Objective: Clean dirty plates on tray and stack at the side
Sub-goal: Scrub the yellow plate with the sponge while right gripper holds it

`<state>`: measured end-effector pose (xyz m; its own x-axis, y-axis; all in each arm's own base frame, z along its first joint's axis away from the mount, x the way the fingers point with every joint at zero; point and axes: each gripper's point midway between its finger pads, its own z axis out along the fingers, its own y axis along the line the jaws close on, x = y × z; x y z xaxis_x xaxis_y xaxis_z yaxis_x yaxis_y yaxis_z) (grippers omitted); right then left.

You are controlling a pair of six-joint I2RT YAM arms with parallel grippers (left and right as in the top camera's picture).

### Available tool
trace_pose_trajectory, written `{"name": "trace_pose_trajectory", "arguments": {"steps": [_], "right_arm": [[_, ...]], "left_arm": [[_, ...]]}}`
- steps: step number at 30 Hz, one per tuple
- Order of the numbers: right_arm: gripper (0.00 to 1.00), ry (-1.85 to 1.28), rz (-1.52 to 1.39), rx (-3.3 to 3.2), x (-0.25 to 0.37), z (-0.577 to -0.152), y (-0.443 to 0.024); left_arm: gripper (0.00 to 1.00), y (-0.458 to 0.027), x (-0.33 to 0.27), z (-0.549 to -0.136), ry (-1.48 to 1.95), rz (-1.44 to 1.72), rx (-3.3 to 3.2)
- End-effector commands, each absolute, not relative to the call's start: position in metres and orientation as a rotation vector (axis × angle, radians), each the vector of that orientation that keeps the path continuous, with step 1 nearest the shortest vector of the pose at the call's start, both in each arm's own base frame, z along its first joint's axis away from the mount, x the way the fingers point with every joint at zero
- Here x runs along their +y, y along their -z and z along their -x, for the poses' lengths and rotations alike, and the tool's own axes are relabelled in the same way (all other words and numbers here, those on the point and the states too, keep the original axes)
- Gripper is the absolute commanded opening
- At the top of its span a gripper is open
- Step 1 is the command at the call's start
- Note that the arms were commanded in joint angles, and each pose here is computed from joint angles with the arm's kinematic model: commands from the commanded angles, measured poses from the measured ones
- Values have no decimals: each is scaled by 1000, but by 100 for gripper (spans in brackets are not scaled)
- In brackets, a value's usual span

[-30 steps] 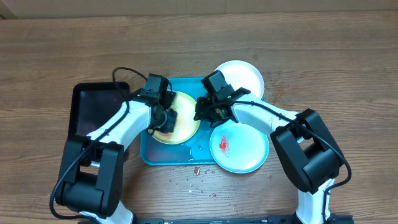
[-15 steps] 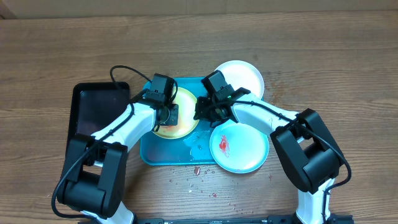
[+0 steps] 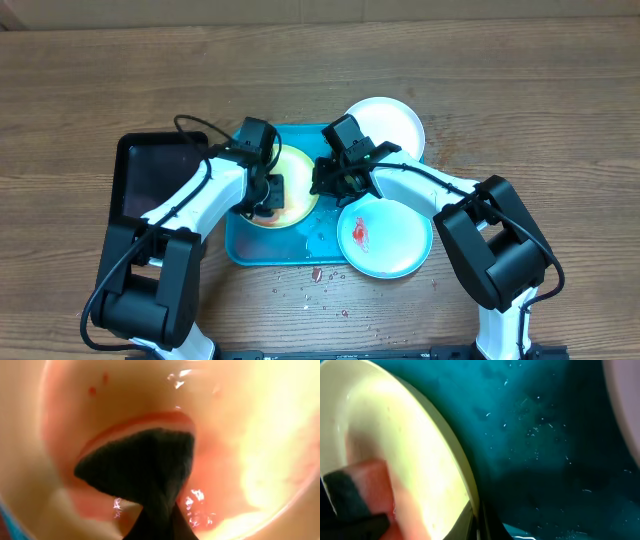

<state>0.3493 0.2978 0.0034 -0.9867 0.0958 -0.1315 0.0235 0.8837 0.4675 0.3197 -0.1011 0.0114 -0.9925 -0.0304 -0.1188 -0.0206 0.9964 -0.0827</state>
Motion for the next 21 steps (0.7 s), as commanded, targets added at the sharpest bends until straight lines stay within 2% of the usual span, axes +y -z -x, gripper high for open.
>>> {"name": "trace_pose_trajectory", "arguments": {"steps": [1, 6, 12, 17, 21], "right_arm": [[4, -628, -166, 2945, 283, -346, 15], [4, -627, -166, 2945, 283, -346, 15], [4, -628, -166, 2945, 283, -346, 15], [4, -626, -166, 2947, 283, -346, 15], [4, -628, -166, 2945, 283, -346, 15]], "left_arm": [[4, -16, -106, -350, 119, -36, 2914], [4, -20, -74, -368, -122, -13, 2831], [4, -13, -48, -360, -139, 165, 2867], [4, -7, -64, -336, 162, 270, 2999], [4, -12, -94, -335, 399, 116, 2996]]}}
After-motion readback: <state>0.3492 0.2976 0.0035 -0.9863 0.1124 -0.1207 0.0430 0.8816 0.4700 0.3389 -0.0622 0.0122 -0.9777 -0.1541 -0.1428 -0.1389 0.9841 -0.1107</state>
